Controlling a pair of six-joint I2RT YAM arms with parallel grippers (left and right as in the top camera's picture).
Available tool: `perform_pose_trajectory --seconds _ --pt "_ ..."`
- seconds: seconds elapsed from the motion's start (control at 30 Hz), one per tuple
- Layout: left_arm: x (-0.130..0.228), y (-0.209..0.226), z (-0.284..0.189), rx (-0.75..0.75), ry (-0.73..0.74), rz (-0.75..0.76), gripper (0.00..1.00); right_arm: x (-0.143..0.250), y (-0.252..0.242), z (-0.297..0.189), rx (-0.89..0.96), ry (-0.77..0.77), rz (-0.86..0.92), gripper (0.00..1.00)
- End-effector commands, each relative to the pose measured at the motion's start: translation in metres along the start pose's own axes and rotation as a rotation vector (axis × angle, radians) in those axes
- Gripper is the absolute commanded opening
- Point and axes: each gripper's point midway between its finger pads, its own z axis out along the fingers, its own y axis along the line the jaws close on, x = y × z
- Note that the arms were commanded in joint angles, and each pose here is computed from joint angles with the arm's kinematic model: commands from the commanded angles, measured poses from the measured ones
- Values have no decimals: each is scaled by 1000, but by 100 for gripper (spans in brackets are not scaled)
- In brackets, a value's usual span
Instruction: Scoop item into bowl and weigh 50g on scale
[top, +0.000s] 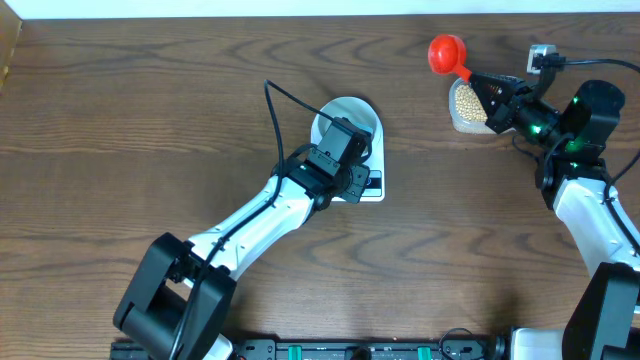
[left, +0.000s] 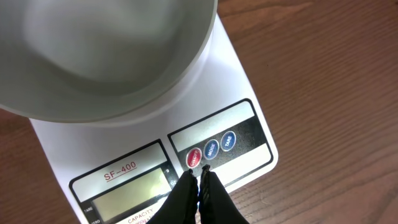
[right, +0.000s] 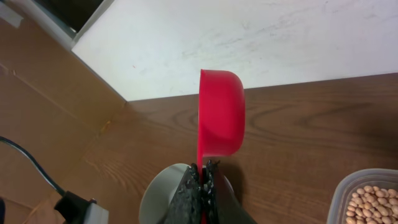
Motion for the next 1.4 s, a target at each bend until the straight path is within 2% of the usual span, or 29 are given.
perform_pose_trajectory --seconds 0.0,0.77,0.93,1.37 --pt "4 5 11 -20 26 12 7 -10 0 -1 8 -20 -12 1" --pt "14 19 49 -38 58 -20 7 -10 -7 -1 46 -25 1 1" --pt "12 25 50 -35 54 -57 7 -9 -7 -1 47 -24 2 1" --pt "13 20 50 -9 59 -35 7 -9 -6 0 43 -22 1 1"
